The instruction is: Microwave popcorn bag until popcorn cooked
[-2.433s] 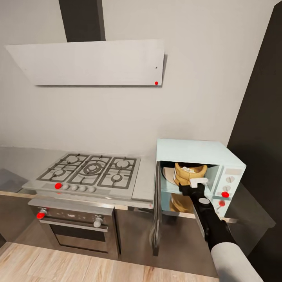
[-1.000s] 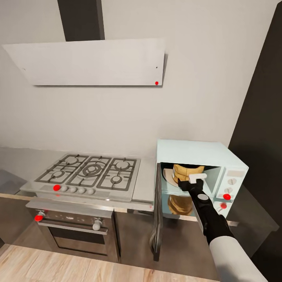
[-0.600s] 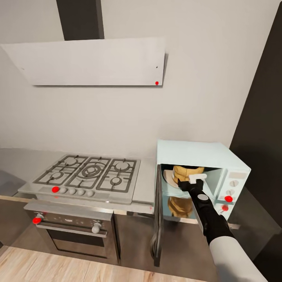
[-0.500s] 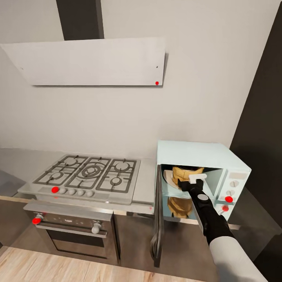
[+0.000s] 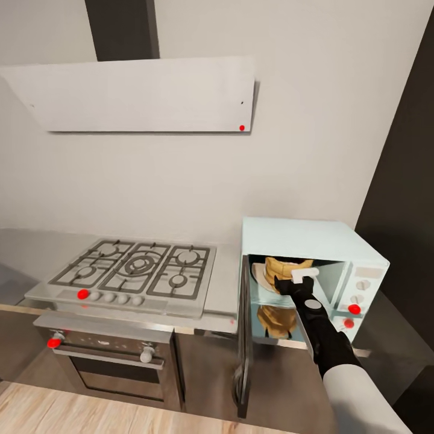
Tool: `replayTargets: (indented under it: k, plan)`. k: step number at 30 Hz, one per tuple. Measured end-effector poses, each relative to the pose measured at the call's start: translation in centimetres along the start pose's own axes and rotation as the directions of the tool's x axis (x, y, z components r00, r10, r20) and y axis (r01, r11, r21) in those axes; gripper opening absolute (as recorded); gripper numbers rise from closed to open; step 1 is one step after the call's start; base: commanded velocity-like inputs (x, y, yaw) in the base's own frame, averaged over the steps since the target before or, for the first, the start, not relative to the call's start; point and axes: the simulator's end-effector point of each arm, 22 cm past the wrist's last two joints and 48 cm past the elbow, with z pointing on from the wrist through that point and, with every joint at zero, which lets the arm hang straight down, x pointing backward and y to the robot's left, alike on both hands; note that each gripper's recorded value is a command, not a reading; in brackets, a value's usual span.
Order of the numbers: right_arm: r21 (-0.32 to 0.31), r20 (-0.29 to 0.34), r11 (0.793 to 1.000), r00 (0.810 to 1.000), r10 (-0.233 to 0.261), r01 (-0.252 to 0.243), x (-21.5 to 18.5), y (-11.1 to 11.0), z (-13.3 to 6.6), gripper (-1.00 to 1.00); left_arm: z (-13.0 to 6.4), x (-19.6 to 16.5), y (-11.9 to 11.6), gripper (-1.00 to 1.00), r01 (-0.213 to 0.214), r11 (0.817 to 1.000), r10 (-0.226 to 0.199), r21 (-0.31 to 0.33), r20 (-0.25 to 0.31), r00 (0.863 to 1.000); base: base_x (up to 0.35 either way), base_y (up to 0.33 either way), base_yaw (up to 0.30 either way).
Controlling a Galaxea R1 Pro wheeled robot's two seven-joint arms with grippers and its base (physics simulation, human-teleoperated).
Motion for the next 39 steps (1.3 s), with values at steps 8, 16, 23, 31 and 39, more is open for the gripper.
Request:
replayTargets:
  k: [8, 16, 23, 31, 39]
  plan:
    - [0.001, 0.0, 1.0, 1.0, -0.001, 0.001, 0.01, -0.05, 0.04, 1.0, 0.02, -0.01, -0.04, 1.0, -0.001, 1.0, 0.001, 0.001, 0.0, 1.0, 0.039, 0.0, 0.0]
    - [0.002, 0.001, 1.0, 1.0, -0.002, 0.002, -0.04, -0.08, 0.0, 1.0, 0.0, 0.01, -0.04, 1.0, -0.002, 1.0, 0.002, 0.001, 0.0, 1.0, 0.061, 0.0, 0.0]
    - [0.004, -0.001, 1.0, 1.0, -0.004, 0.004, 0.08, -0.21, -0.01, 1.0, 0.0, 0.04, -0.03, 1.0, -0.003, 1.0, 0.003, 0.001, -0.001, 1.0, 0.18, 0.0, 0.0]
    - [0.0, 0.0, 1.0, 1.0, -0.003, 0.003, -0.01, -0.05, 0.04, 1.0, 0.01, 0.06, -0.03, 1.0, -0.003, 1.0, 0.003, 0.001, -0.002, 1.0, -0.009, 0.0, 0.0]
    - [0.0, 0.0, 1.0, 1.0, -0.003, 0.003, 0.02, -0.03, 0.1, 1.0, 0.02, 0.08, 0.04, 1.0, -0.002, 1.0, 0.002, -0.003, -0.002, 1.0, -0.296, 0.0, 0.0]
